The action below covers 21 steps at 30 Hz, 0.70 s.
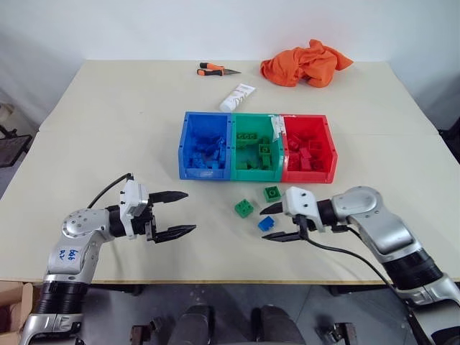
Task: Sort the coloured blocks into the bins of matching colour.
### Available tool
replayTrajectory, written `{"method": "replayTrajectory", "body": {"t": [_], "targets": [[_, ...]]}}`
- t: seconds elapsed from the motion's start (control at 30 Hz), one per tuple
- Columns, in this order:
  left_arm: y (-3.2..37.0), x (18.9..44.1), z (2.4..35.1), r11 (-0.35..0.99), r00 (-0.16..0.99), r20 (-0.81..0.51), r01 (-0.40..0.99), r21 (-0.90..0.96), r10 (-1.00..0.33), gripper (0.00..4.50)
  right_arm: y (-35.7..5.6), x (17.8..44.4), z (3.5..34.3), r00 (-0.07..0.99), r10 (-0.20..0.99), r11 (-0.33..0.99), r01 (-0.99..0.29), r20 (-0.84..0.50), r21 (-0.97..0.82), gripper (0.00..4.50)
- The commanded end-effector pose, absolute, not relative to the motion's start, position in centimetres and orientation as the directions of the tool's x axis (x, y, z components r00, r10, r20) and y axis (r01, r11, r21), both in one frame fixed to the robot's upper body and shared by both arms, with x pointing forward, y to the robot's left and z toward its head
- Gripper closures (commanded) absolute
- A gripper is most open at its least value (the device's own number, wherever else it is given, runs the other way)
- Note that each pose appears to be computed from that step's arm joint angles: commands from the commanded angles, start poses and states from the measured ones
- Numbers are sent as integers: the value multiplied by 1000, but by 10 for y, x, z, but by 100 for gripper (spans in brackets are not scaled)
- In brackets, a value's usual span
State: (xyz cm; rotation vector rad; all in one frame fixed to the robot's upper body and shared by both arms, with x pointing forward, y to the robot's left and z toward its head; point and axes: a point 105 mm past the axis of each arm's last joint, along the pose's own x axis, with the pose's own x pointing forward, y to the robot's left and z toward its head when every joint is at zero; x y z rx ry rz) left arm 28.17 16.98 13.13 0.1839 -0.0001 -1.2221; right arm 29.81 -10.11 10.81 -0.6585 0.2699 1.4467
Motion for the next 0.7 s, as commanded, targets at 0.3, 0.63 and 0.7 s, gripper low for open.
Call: {"method": "replayTrajectory", "body": {"t": [0.3,0.63,0.7], "targets": [[171,275,141,346,362,-71,922,175,-929,0,-90,305,124,123,859,-27,-958,-497,-284,302],[169,277,142,342,358,-68,923,177,-931,0,-48,336,210,252,950,163,-903,-183,-397,302],[169,277,142,341,357,-68,923,178,-932,0,-35,345,222,270,954,197,-892,-130,-407,302]]}}
